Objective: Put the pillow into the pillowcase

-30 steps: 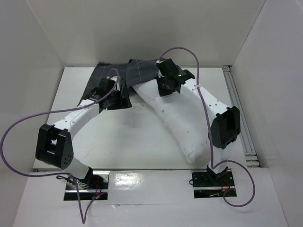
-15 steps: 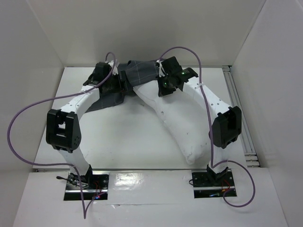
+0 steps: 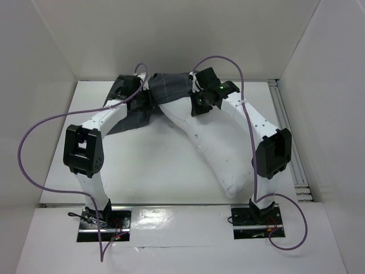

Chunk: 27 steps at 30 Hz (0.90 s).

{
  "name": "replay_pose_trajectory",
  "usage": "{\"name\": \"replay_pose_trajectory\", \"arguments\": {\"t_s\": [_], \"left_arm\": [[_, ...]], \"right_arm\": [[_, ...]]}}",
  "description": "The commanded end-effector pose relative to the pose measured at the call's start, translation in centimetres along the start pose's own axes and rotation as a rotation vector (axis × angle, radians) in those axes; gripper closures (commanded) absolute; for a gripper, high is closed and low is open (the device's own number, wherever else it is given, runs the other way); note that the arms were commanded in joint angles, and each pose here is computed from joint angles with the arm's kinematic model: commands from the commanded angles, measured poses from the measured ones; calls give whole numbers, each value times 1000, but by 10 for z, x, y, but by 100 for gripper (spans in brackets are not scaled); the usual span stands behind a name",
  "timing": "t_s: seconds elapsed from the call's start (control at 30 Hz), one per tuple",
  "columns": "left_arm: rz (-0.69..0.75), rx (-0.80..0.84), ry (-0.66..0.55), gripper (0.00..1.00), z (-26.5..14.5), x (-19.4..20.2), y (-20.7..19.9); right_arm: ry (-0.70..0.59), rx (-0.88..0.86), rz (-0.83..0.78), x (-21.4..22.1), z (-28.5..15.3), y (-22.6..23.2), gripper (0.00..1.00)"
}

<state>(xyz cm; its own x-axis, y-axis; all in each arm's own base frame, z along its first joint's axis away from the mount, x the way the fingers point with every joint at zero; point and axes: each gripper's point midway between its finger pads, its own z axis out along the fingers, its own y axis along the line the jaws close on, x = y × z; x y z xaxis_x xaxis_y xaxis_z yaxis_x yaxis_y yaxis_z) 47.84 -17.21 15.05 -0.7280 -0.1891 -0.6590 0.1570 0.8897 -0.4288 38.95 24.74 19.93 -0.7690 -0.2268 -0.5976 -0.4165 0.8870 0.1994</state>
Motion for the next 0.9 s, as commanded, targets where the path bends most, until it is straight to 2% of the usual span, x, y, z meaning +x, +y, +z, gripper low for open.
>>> {"name": "replay_pose_trajectory", "arguments": {"t_s": [0.0,0.03,0.07,0.13,0.17,0.23,0.27,0.3,0.37,0.4,0.43,0.47,0.5,0.57,0.6,0.63,0.67,0.7,0.73,0.8,0.87], "left_arm": [[49,-14,-57,87,-2,-22,-1],[51,-3,-62,96,-7,-26,-5],[54,2,-73,100,-8,-31,-7],[73,21,-76,100,-14,-34,-17],[94,68,-86,100,-23,-39,-38],[123,116,-101,100,-33,-47,-58],[159,201,-153,100,-54,-72,-93],[168,231,-145,100,-67,-78,-108],[210,330,-162,100,-94,-93,-151],[236,375,-207,100,-123,-111,-174],[248,405,-208,100,-132,-112,-185],[255,461,-192,100,-141,-106,-199],[231,475,-148,100,-139,-92,-197],[215,527,-72,100,-144,-63,-199],[174,505,32,100,-122,-24,-183],[147,497,73,100,-116,-6,-178],[140,506,76,100,-123,3,-176],[101,473,150,100,-111,35,-158],[83,464,170,100,-112,45,-154],[83,448,160,100,-122,51,-149],[87,445,146,100,-125,49,-150]], "right_arm": [[-124,-50,12,-33,-41,10,100],[-134,-52,10,-35,-41,11,100],[-133,-63,10,-34,-39,12,100],[-143,-65,19,-37,-39,13,100],[-141,-66,30,-39,-36,13,100],[-198,-47,31,-62,-44,10,100],[-198,-25,34,-69,-37,6,100],[-311,-12,33,-109,-67,5,100],[-353,-5,30,-129,-87,8,100],[-413,-14,13,-150,-100,13,100],[-393,-10,15,-146,-100,12,100],[-376,-19,7,-142,-95,19,100],[-276,-11,20,-114,-65,17,100],[-241,-18,22,-88,-32,36,100],[-232,-30,59,-75,-27,41,100],[-150,-46,85,-38,10,40,100],[-117,-53,115,-23,24,39,100],[-101,-57,152,-12,30,42,100],[-70,-63,164,7,45,44,100],[-77,-58,198,8,45,43,100],[-137,-43,214,-14,37,33,100]]}}
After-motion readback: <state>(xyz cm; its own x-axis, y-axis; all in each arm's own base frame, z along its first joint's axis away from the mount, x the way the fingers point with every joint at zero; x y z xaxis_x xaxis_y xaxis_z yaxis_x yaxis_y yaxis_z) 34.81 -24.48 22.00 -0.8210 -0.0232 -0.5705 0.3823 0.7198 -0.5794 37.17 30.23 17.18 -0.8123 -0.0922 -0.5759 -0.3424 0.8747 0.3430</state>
